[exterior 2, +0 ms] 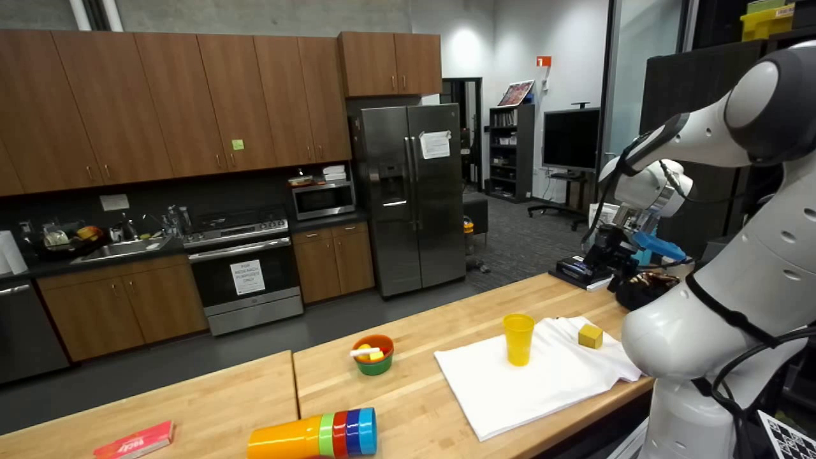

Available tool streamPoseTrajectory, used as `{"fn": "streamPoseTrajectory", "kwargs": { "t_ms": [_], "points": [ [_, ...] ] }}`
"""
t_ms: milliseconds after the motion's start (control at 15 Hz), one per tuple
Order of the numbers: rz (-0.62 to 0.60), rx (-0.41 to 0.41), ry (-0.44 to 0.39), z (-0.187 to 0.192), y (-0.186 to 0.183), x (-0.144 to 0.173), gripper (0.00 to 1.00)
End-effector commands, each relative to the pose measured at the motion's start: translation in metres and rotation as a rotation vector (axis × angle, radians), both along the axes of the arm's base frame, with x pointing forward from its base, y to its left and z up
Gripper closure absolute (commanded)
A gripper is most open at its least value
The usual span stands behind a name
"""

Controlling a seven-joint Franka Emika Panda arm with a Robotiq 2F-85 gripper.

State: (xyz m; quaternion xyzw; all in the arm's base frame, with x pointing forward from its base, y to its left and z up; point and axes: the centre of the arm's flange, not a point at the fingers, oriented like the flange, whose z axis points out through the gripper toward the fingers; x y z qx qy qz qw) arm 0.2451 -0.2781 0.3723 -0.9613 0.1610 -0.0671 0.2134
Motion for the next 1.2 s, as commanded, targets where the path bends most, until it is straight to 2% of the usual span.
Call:
{"fn": "streamPoseTrajectory", "kwargs": {
  "t_ms": [0,133,467,800,1133],
  "points": [
    [-0.001,-0.001,-0.001,0.000,0.000,0.000,0.00],
    [-0.021,-0.007,-0.009,0.000,-0.001,0.001,0.00],
    [-0.021,-0.035,-0.166,-0.003,0.016,-0.009,0.00],
    [-0.041,-0.077,-0.375,0.015,0.053,-0.012,0.00],
    [0.125,-0.235,-0.506,0.057,0.068,-0.012,0.00]
  ]
}}
